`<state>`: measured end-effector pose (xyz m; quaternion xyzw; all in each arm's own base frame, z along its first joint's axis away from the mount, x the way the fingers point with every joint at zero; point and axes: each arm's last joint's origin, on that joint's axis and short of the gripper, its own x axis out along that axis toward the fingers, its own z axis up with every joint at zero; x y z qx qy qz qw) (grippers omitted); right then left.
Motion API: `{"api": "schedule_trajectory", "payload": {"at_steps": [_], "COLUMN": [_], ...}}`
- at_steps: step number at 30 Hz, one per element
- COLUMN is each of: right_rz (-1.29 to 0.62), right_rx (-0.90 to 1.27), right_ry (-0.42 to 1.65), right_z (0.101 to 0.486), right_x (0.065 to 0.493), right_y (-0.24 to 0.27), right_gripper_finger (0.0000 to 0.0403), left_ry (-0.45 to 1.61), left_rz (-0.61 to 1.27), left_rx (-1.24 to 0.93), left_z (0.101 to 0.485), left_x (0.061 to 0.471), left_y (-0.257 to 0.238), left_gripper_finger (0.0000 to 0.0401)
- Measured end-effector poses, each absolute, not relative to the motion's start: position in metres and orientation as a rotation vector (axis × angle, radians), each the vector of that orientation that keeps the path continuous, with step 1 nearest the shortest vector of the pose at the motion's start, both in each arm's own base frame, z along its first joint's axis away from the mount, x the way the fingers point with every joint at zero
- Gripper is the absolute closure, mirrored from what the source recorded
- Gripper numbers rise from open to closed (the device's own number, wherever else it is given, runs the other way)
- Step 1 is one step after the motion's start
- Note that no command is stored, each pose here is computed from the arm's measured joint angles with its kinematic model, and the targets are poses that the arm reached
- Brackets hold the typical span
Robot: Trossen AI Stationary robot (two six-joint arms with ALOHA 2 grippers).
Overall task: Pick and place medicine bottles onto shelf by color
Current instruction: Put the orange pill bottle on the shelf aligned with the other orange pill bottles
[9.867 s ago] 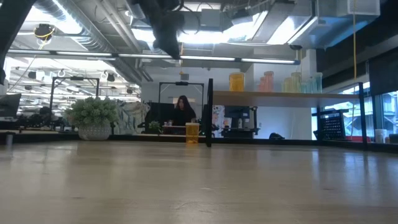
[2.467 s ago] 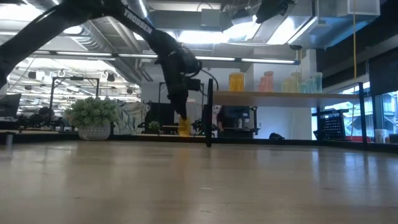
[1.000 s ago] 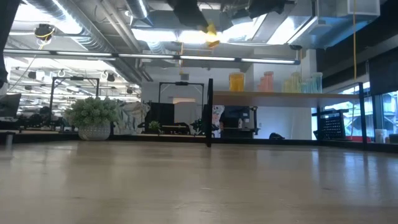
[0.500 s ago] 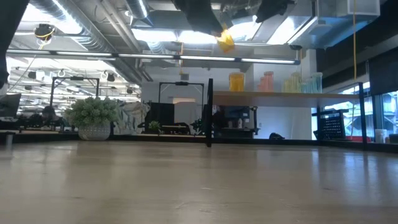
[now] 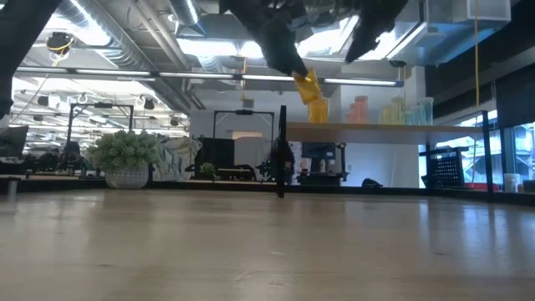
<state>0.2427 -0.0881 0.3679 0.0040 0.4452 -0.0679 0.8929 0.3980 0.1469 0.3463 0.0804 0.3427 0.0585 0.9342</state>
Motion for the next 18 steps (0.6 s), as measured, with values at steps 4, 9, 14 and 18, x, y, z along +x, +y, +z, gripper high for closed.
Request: {"api": "schedule_trajectory", "payload": {"at_steps": [4,9,14,18], "right_rz": [-0.184,-0.228,-0.191,-0.171], "right_rx": [0.007,0.015,-0.007,-0.020], "right_ry": [0.866,0.828,0.746,0.676], "right_z": [0.342,0.311,0.286,0.270], "right_x": [0.251,0.254,0.259,0.261], "right_y": [-0.102,-0.116,-0.120,-0.122], "right_gripper_finger": [0.0234,0.0234,0.0234,0.0234], "left_ry": [0.721,0.782,0.808,0.808], "left_rz": [0.141,0.186,0.195,0.196], "left_rx": [0.169,0.174,0.174,0.175], "left_z": [0.345,0.343,0.343,0.343], "left_x": [0.397,0.392,0.389,0.389], "left_y": [0.148,0.149,0.149,0.148], "left_gripper_finger": [0.0205,0.0205,0.0205,0.0205]}}
